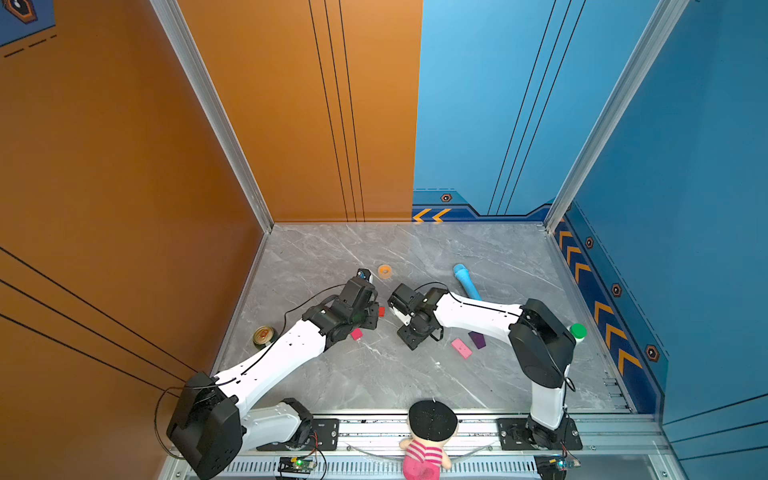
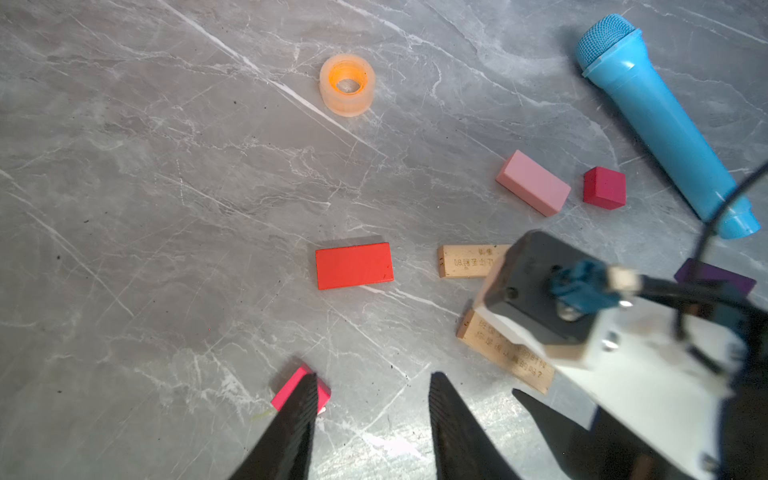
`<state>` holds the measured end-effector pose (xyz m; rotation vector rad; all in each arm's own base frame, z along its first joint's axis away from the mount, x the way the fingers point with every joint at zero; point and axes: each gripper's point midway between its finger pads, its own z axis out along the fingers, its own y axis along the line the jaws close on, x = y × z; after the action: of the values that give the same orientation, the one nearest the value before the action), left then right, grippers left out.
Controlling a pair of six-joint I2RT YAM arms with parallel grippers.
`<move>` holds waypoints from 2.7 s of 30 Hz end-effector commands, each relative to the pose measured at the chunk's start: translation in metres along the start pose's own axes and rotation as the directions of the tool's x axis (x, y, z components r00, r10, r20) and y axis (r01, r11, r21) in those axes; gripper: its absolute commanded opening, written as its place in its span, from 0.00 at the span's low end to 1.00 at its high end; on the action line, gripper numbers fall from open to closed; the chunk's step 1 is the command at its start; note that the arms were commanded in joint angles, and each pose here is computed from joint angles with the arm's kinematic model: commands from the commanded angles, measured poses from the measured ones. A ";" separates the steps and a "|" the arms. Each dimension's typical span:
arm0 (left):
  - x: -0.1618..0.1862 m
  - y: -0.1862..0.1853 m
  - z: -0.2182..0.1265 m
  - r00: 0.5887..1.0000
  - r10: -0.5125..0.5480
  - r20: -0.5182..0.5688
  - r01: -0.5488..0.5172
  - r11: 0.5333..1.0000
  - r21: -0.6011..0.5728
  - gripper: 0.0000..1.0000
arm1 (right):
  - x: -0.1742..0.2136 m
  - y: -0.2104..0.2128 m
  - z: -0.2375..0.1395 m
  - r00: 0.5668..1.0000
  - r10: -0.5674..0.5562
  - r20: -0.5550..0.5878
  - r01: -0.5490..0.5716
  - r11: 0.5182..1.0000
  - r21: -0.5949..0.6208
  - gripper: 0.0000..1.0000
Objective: Build the wood block tower
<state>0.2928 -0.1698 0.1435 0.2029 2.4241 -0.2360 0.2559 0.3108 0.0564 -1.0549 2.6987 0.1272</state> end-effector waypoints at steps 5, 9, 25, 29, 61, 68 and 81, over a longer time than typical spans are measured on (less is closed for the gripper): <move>0.005 -0.022 0.012 0.999 0.020 -0.027 -0.018 0.998 0.063 0.39 | 0.023 -0.012 -0.037 0.992 0.112 0.051 -0.111 0.994 -0.020 0.37; 0.014 -0.041 0.025 0.995 0.051 -0.080 -0.042 0.993 0.111 0.22 | 0.037 -0.008 -0.028 0.983 0.179 0.046 -0.175 0.982 -0.072 0.00; 0.046 -0.073 0.079 0.961 0.131 -0.244 -0.096 0.984 0.149 0.00 | 0.047 0.017 0.013 0.956 0.293 0.009 -0.284 0.933 -0.220 0.00; 0.049 -0.073 0.086 0.955 0.139 -0.261 -0.104 0.984 0.143 0.00 | 0.047 0.019 0.020 0.954 0.300 -0.009 -0.294 0.927 -0.231 0.00; 0.065 -0.068 0.107 0.934 0.134 -0.332 -0.093 0.986 0.135 0.00 | 0.028 -0.017 0.037 0.907 0.421 0.023 -0.406 0.888 -0.218 0.00; 0.065 -0.067 0.105 0.935 0.133 -0.329 -0.093 0.987 0.133 0.00 | 0.019 -0.022 0.036 0.901 0.431 0.042 -0.413 0.884 -0.222 0.00; 0.066 -0.067 0.108 0.932 0.132 -0.338 -0.091 0.987 0.134 0.00 | 0.008 -0.033 0.043 0.889 0.455 0.050 -0.435 0.874 -0.218 0.00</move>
<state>0.2970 -0.2435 0.0239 0.4265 2.7397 -0.2710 0.2702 0.2871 0.0218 -0.4532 2.8343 0.5506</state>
